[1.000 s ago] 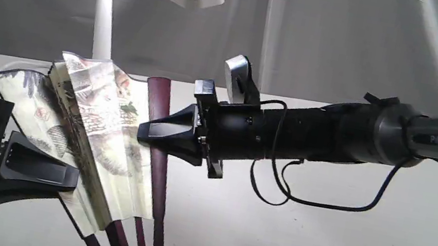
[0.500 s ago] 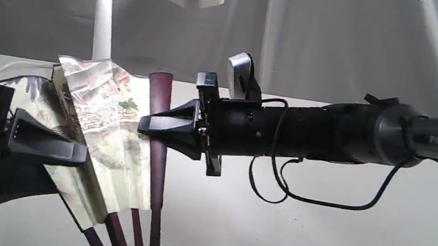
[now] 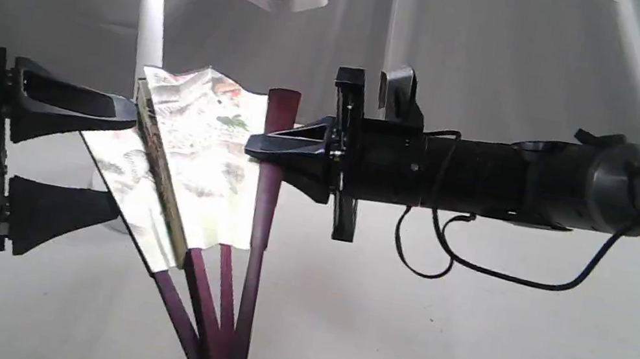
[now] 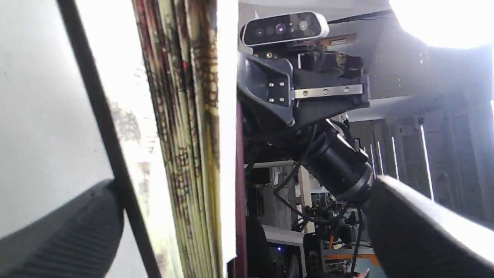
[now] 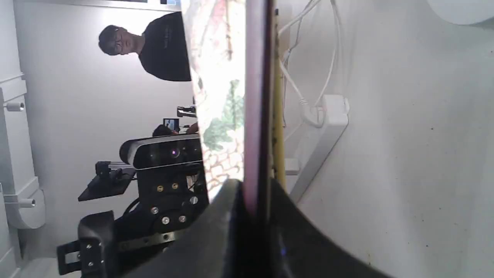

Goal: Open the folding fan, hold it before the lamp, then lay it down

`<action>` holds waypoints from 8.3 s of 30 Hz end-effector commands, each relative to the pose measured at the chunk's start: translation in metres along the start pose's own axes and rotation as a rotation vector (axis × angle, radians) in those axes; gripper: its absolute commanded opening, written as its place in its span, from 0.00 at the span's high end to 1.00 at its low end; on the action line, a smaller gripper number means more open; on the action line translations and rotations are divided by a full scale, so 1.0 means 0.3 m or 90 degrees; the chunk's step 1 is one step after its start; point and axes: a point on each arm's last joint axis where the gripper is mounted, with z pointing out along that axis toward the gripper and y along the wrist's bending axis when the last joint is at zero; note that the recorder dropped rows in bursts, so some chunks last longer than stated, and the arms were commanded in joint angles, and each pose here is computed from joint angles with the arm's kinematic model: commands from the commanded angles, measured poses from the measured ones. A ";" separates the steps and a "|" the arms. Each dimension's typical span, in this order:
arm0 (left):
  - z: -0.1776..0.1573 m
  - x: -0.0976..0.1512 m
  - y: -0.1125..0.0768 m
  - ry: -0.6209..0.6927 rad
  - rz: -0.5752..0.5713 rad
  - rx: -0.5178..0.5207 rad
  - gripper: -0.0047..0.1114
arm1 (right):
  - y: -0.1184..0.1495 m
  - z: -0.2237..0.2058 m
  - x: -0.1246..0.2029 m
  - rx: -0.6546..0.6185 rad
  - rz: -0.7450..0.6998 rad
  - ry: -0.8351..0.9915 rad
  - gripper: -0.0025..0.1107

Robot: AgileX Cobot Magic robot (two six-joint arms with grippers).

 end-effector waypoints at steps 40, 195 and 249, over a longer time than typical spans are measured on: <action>-0.014 -0.143 0.001 -0.173 0.021 -0.153 0.55 | 0.025 0.031 0.023 -0.012 0.024 0.013 0.98; -0.270 0.360 -0.059 -0.275 0.056 -0.216 0.96 | 0.055 -0.355 -0.148 -0.013 0.028 -0.169 0.98; -0.296 0.418 -0.039 -0.309 0.039 -0.220 0.96 | 0.000 -0.725 -0.227 0.022 0.064 -0.362 0.98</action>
